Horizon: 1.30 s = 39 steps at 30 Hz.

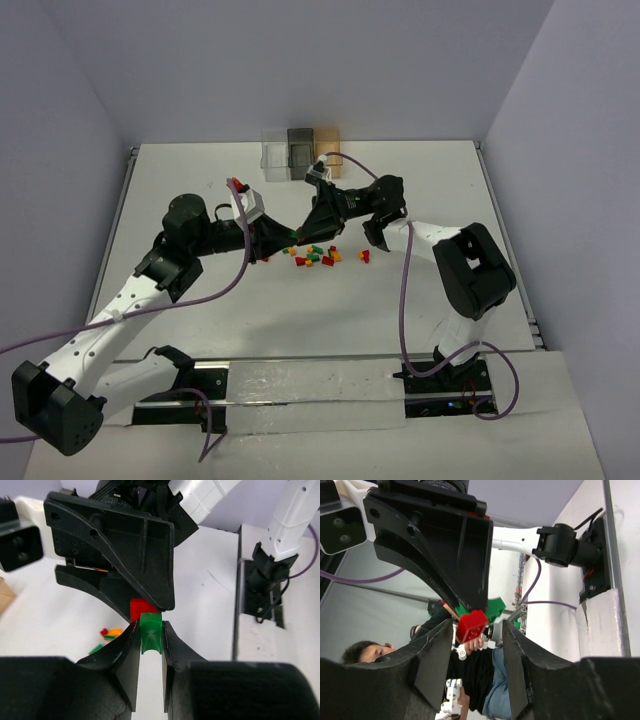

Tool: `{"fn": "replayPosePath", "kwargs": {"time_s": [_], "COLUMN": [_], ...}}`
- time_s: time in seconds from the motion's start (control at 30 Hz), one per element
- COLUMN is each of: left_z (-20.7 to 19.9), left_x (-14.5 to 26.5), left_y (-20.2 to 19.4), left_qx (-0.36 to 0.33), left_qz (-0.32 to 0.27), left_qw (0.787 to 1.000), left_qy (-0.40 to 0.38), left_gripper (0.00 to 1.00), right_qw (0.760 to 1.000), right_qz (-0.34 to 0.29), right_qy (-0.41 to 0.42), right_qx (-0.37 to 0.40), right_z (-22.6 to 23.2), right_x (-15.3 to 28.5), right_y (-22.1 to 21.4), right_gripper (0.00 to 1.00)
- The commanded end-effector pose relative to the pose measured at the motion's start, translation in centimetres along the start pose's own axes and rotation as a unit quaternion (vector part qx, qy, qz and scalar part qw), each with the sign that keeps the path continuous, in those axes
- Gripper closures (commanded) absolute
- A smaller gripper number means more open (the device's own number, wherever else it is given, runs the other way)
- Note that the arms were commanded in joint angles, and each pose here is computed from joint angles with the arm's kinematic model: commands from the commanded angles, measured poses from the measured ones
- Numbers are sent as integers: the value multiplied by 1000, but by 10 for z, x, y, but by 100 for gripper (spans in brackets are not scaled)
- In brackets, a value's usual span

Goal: Sort the legos into containers by color

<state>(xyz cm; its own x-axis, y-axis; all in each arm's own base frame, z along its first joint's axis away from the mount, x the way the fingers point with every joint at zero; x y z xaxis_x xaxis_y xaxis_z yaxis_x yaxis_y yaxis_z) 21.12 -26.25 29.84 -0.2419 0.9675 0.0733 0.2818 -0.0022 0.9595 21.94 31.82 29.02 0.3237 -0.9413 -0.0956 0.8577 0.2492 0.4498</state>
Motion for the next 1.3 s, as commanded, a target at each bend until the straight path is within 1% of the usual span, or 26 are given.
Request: {"fn": "replayPosePath", "kwargs": {"time_s": [0.0, 0.03, 0.1, 0.2, 0.3, 0.53, 0.63, 0.73, 0.77, 0.8, 0.83, 0.9, 0.93, 1.17, 1.27], "left_z": [-4, -5, -12, -13, -13, -11, -9, -8, -8, -8, -7, -7, -7, -7, -8], "left_x": [8, 8, 11, 11, 10, 8, 8, 7, 7, 7, 7, 8, 8, 13, 18], "left_y": [6, 3, 6, 2, -1, 3, 2, 4, 3, 2, 2, 0, -1, -6, 0], "left_qx": [-78, -81, -102, -99, -91, -95, -95, -91, -88, -86, -84, -82, -82, -72, -79], "left_qz": [-14, -13, -33, -34, -30, -40, -40, -45, -45, -46, -47, -48, -48, -52, -65], "left_qw": [997, 997, 994, 994, 995, 994, 994, 995, 995, 995, 995, 995, 995, 996, 995], "left_qy": [-3, -8, -19, -24, -28, -25, -20, -15, -14, -14, -13, -11, -10, 1, 16], "left_gripper": [100, 100, 100, 100, 100, 100, 100, 100, 100, 100, 100, 100, 100, 100, 100], "right_qw": [998, 998, 998, 997, 996, 996, 996, 996, 996, 996, 996, 996, 996, 996, 996], "right_qz": [18, 19, 22, 24, 27, 41, 42, 41, 41, 40, 40, 40, 40, 34, 20], "right_qy": [19, 21, 23, 26, 30, 38, 39, 40, 40, 40, 41, 40, 41, 39, 32], "right_qx": [57, 62, 63, 69, 73, 71, 71, 72, 73, 73, 73, 72, 73, 79, 81], "right_z": [22, 23, 27, 31, 35, 37, 37, 37, 37, 38, 38, 38, 38, 39, 37], "right_x": [-4, -4, -4, -4, -5, -13, -13, -13, -13, -13, -13, -13, -13, -8, 0], "right_y": [1, 1, 0, 0, 1, -7, -7, -7, -7, -7, -8, -7, -6, -3, 3], "right_gripper": [46, 45, 44, 44, 46, 49, 54, 62, 63, 67, 74, 93, 99, 100, 100]}}
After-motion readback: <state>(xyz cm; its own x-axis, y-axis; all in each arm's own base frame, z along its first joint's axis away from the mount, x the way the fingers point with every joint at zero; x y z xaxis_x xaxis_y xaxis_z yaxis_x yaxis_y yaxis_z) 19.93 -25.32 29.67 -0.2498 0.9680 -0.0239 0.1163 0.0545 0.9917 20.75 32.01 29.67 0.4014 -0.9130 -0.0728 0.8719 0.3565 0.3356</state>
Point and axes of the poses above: each gripper's point midway between its finger pads, its own x axis back along the fingers, its own z axis along the line the jaws close on, y = z × x, the point moved 1 cm from there along x, back along the fingers, and after that the axes turned 13 degrees about x, right-handed, at the moved point
